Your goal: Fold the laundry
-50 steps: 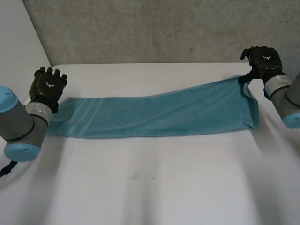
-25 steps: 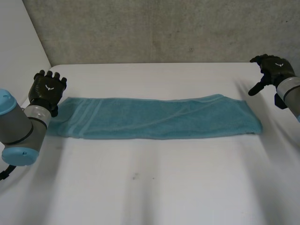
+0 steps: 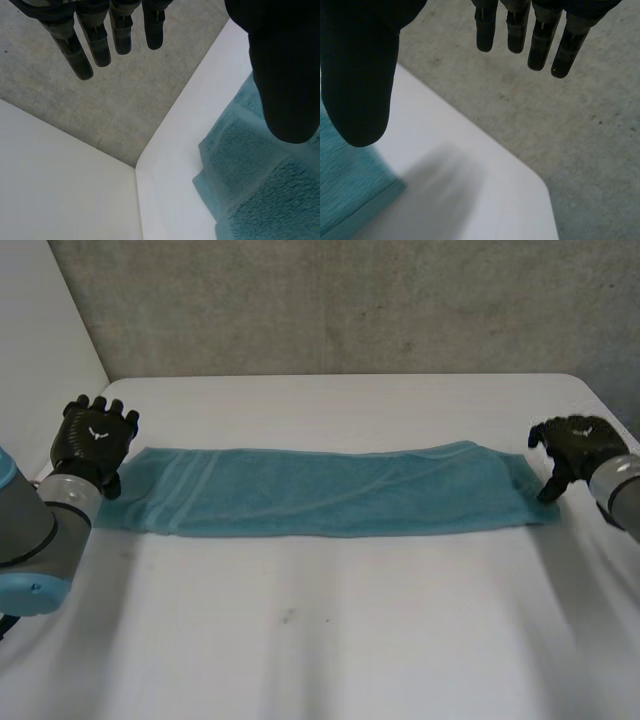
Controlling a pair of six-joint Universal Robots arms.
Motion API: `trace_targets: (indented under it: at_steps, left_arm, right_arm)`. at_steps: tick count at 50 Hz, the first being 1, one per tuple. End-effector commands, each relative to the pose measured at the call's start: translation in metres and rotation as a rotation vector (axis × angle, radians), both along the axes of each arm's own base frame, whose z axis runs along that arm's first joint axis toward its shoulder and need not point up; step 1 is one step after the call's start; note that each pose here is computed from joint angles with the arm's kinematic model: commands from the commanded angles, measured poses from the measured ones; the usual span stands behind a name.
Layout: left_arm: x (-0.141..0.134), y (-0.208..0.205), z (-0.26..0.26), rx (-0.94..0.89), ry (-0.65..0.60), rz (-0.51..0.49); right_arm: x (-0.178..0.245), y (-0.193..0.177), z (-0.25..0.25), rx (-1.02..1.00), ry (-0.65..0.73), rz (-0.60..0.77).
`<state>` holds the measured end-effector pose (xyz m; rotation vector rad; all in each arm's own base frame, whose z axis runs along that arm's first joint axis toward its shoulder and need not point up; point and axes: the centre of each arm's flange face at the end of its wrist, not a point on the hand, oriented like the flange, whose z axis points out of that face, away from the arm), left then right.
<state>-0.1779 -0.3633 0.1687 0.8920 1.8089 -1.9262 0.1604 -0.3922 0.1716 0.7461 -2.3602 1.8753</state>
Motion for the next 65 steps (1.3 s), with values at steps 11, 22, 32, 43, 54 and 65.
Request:
trace_targets:
  at_steps: [11, 22, 32, 43, 54, 65]
  left_arm:
    - [0.001, 0.009, -0.001, 0.066, 0.106, 0.002]
    - [0.001, 0.010, -0.002, 0.070, 0.105, 0.003]
    - [0.002, 0.014, 0.010, 0.043, 0.109, 0.004]
    - [0.010, 0.017, 0.011, 0.047, 0.110, 0.023]
    - [0.014, 0.020, 0.015, 0.043, 0.112, 0.037]
    - [0.015, 0.026, 0.033, 0.022, 0.118, 0.038]
  right_arm:
    - [-0.003, -0.008, -0.058, 0.060, 0.032, 0.000]
    - [-0.012, -0.016, -0.058, 0.034, 0.089, -0.064]
    - [-0.089, -0.036, 0.003, -0.122, 0.136, -0.292]
    - [-0.135, -0.058, 0.036, -0.225, 0.381, -0.357]
    - [0.016, -0.040, 0.084, -0.431, 0.293, -0.056]
    - [0.218, 0.065, 0.070, -0.563, 0.145, 0.463]
